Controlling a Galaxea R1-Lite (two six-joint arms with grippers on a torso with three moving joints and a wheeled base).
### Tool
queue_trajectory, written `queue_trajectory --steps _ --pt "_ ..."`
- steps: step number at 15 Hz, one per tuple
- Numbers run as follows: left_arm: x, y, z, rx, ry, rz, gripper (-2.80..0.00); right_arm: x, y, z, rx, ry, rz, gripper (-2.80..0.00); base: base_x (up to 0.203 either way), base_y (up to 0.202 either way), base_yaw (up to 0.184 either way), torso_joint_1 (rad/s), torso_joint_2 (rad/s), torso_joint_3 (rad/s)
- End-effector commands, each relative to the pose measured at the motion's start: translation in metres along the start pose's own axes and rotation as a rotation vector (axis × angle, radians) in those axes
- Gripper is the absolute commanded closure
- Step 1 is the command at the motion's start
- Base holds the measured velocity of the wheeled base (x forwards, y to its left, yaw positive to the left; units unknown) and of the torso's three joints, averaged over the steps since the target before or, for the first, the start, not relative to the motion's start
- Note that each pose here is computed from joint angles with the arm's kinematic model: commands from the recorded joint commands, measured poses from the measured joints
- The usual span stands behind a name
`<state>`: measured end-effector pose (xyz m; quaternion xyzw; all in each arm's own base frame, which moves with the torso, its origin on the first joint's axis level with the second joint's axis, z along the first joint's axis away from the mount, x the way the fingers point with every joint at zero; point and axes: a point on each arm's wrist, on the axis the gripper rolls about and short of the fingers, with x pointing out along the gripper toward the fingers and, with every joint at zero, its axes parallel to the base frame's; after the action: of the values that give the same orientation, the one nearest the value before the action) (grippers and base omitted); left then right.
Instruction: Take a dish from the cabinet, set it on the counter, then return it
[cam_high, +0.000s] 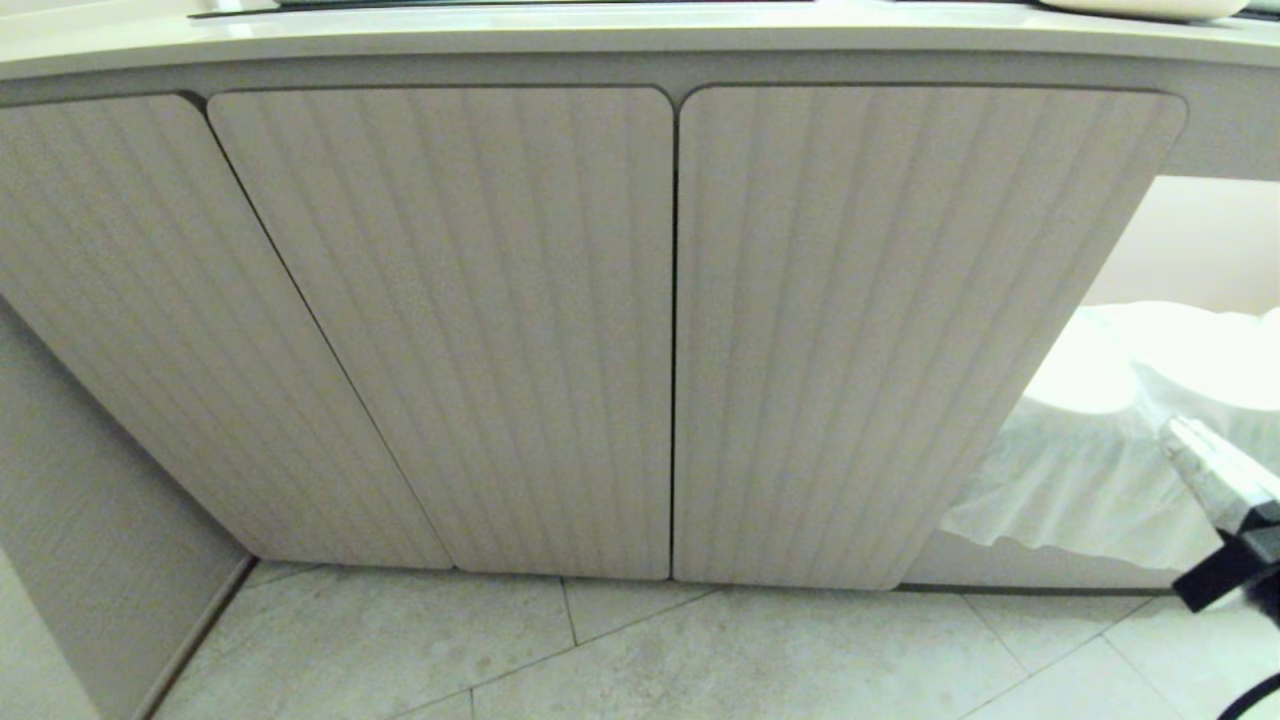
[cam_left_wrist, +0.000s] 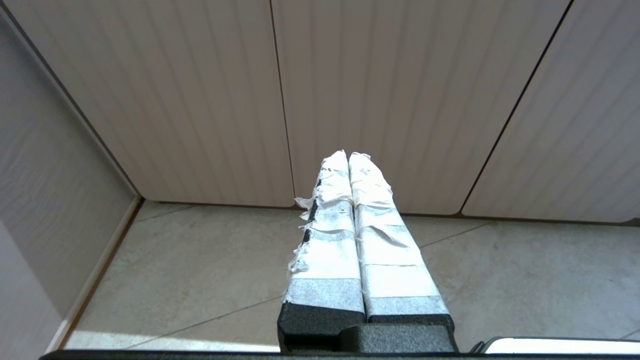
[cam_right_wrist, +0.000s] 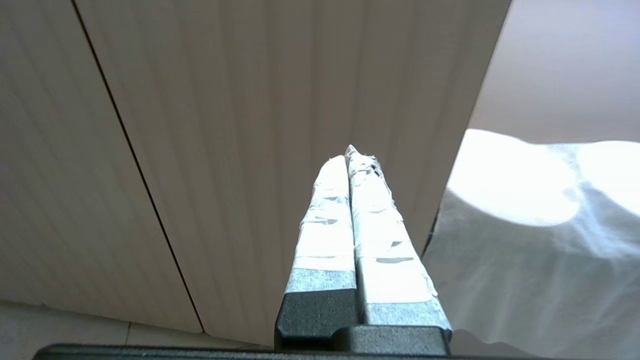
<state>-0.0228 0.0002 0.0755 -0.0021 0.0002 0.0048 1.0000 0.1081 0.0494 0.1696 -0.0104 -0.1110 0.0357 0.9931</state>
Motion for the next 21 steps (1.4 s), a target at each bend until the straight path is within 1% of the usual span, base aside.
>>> queue_trajectory --steps 1,3,5,7,8,11,14,16,17,18,21 --pt "0.000 0.000 0.000 0.000 0.000 0.001 0.00 -0.018 -0.013 0.008 0.000 -0.037 -0.013 0.00 0.000 0.000 0.000 0.000 0.00 0.000" --pt "0.000 0.000 0.000 0.000 0.000 0.000 0.00 -0.028 -0.023 -0.001 -0.044 0.058 -0.022 0.00 0.000 0.000 0.000 0.000 0.00 0.000" --pt "0.000 0.000 0.000 0.000 0.000 0.001 0.00 -0.041 -0.028 -0.009 -0.064 0.139 -0.020 0.00 0.000 0.000 0.000 0.000 0.00 0.000" --pt "0.000 0.000 0.000 0.000 0.000 0.000 0.00 -0.056 -0.033 -0.019 -0.094 0.235 -0.036 0.00 0.000 0.000 0.000 0.000 0.00 0.000" --pt "0.000 0.000 0.000 0.000 0.000 0.001 0.00 -0.065 -0.036 -0.026 -0.111 0.294 -0.062 0.00 0.000 0.000 0.000 0.000 0.00 0.000" --pt "0.000 0.000 0.000 0.000 0.000 0.000 0.00 -0.088 -0.043 -0.038 -0.141 0.385 -0.129 0.00 0.000 0.000 0.000 0.000 0.00 0.000" --pt "0.000 0.000 0.000 0.000 0.000 0.001 0.00 -0.109 -0.043 -0.047 -0.129 0.409 -0.104 0.00 0.000 0.000 0.000 0.000 0.00 0.000" --pt "0.000 0.000 0.000 0.000 0.000 0.001 0.00 -0.124 -0.041 -0.056 -0.142 0.426 -0.118 0.00 0.000 0.000 0.000 0.000 0.00 0.000" --pt "0.000 0.000 0.000 0.000 0.000 0.000 0.00 -0.128 -0.040 -0.059 -0.142 0.433 -0.108 0.00 0.000 0.000 0.000 0.000 0.00 0.000" --pt "0.000 0.000 0.000 0.000 0.000 0.001 0.00 -0.131 -0.039 -0.060 -0.139 0.426 -0.093 0.00 0.000 0.000 0.000 0.000 0.00 0.000" --pt "0.000 0.000 0.000 0.000 0.000 0.001 0.00 -0.142 -0.039 -0.063 -0.115 0.339 -0.055 0.00 0.000 0.000 0.000 0.000 0.00 0.000"
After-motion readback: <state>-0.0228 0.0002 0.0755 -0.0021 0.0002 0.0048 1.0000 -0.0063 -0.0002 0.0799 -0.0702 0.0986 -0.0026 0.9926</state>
